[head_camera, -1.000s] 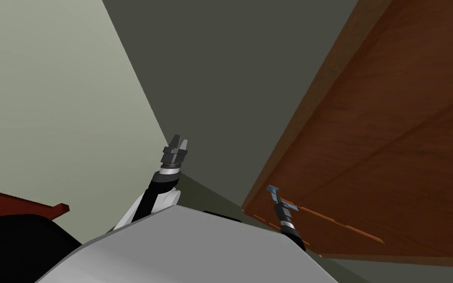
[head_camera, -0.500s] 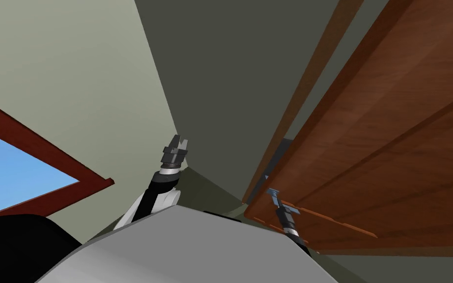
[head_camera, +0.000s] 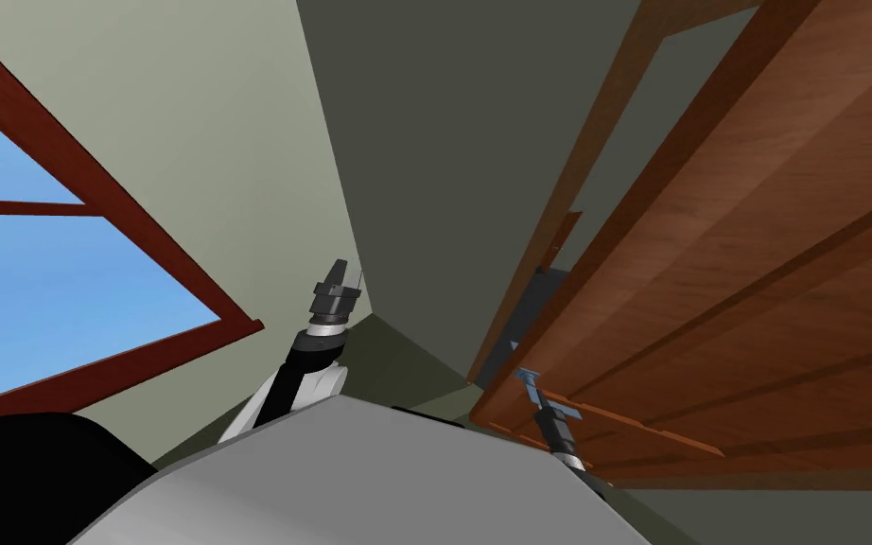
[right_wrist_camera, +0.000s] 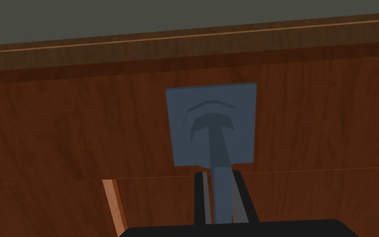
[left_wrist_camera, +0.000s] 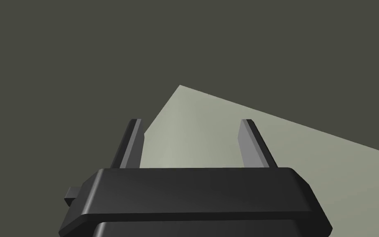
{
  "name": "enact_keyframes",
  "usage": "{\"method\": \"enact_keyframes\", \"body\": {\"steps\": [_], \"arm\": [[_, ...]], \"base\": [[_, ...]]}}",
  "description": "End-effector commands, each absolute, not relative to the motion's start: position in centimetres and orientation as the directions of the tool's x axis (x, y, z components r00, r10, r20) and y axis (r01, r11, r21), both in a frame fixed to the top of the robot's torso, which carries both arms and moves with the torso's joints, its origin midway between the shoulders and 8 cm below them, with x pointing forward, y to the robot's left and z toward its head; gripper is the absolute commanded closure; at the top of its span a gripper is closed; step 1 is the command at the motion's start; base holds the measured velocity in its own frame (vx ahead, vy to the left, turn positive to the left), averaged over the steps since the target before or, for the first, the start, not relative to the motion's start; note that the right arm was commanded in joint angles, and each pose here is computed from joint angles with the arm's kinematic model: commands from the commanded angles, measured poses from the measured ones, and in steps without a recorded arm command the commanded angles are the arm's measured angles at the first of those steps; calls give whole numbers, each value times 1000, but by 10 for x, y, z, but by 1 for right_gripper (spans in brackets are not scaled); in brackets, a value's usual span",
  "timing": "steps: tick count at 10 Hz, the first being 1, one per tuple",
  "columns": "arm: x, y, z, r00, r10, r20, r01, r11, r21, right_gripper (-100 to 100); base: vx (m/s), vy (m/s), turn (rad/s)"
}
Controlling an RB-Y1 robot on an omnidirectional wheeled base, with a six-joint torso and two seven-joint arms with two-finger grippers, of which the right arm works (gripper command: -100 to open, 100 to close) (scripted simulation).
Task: Pull the door open
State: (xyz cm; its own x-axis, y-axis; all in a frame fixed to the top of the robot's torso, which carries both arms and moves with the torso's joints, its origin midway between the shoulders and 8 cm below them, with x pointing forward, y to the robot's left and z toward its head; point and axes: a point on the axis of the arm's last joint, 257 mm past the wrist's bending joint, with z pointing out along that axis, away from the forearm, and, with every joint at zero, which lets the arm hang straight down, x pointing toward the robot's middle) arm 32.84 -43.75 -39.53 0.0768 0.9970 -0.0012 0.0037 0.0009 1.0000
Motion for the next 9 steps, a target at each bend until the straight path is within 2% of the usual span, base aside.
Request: {"method": "enact_keyframes", "body": {"steps": [1,5,9], "arm": [[319,-439,-395,67,998,-1,2,1,1000,100],[295,-441,-394,31,1000,-1,0,1,1000,100],[286,-439,-395,16,1000,2,7,-2,1000,100]], "base": [[-147,-49,103],[-162,-37,123],[-108,-30,61]]}}
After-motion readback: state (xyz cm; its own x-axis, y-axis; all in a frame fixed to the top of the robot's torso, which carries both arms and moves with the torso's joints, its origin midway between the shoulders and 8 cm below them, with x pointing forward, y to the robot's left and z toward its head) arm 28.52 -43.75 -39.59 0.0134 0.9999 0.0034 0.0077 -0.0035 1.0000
